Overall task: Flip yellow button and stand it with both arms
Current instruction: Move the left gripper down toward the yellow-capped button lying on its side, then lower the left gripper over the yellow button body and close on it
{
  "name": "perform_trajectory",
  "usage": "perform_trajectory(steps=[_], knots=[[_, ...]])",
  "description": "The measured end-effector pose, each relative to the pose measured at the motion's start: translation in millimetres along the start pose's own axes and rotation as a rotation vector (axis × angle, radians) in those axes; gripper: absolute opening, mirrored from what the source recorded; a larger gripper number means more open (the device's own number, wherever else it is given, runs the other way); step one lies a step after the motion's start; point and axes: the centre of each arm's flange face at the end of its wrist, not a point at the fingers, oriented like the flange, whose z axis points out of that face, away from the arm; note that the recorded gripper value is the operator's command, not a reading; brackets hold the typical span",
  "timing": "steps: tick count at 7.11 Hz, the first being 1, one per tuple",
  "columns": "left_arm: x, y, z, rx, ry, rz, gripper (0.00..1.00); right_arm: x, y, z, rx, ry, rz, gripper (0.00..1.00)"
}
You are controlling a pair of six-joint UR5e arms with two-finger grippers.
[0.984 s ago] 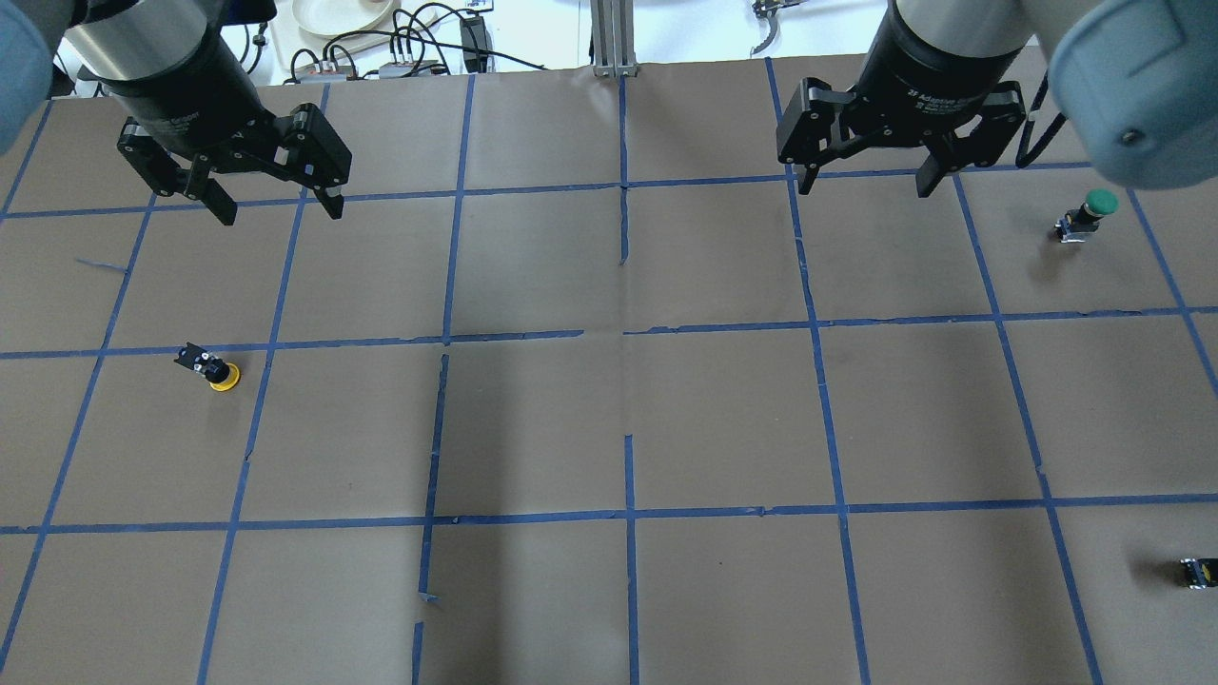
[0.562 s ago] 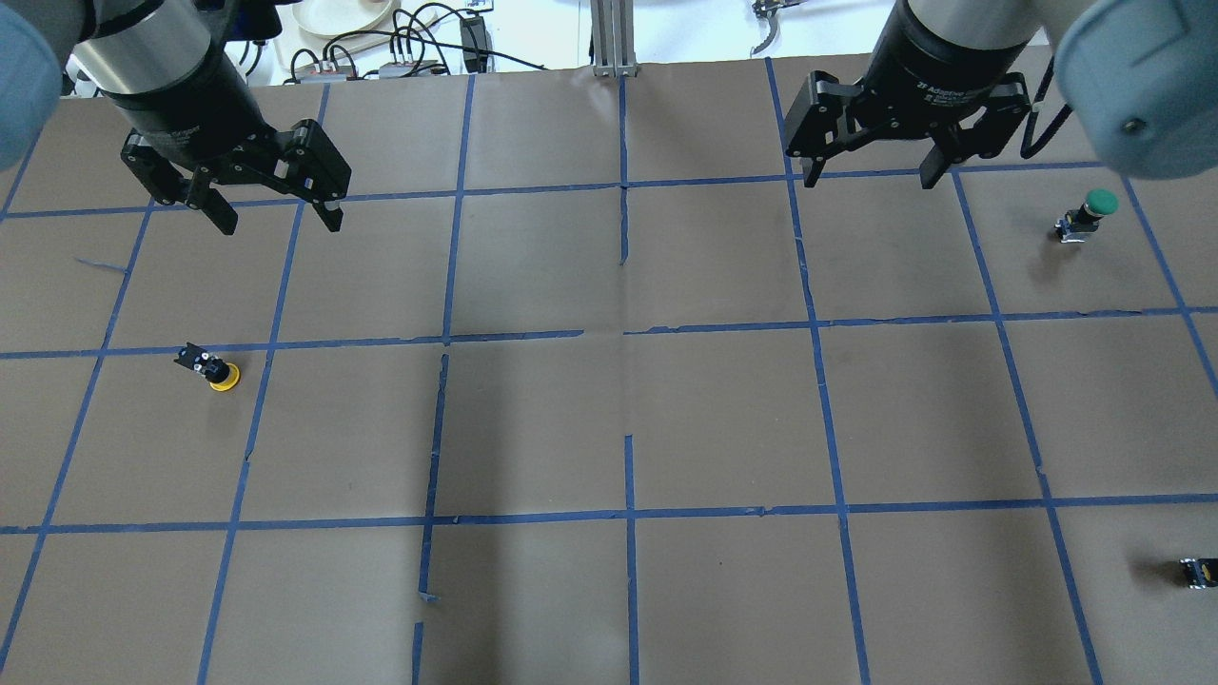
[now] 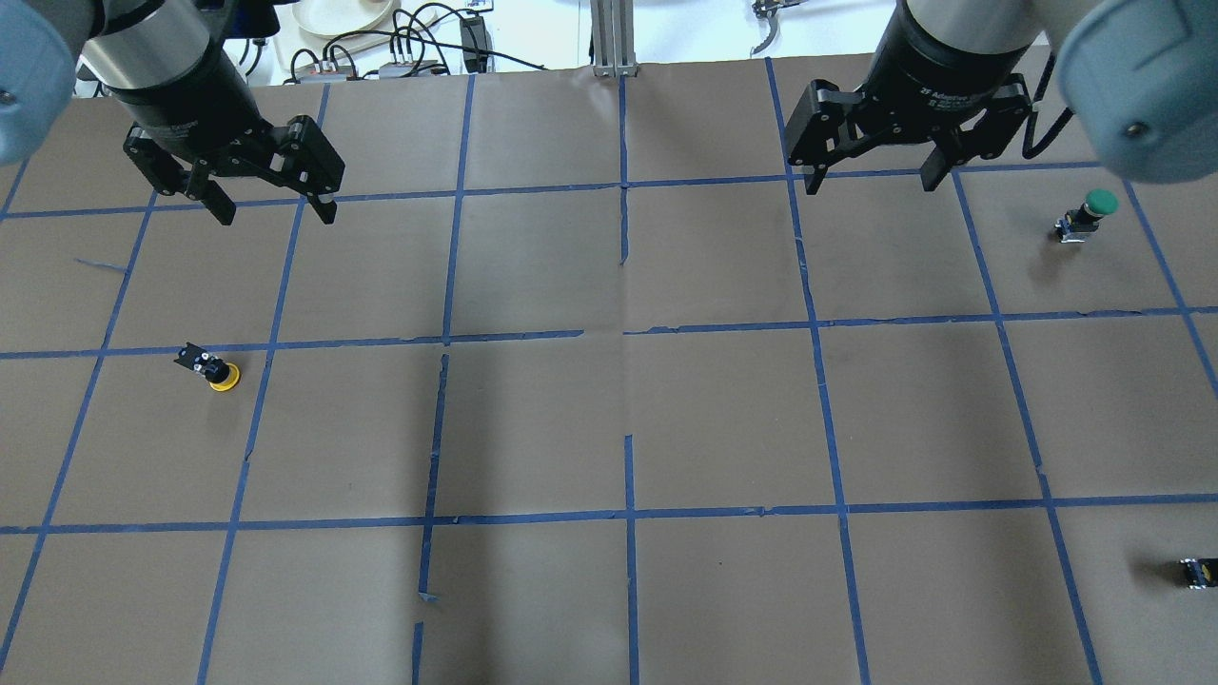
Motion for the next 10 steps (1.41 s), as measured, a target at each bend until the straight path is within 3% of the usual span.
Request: perform_trajectory(steps=[4,6,8,10], knots=[[-102,-13,72,-0.004,0.015,0.247,1.00,-1,1,1,-0.003,-0.001,0.003,0.99],[-123,-6,111,0.025,-0.035,0.352,1.00,-1,1,1,-0.001,-0.002,0.008,0.99],[-153,13,158,0.059,-0.107,0.405,1.00,-1,1,1,-0.003,-0.007,0.010,0.99],[-176,28,192,0.068,-0.101,0.416,1.00,-2,2,2,-0.004,-0.006,0.011,0.99]])
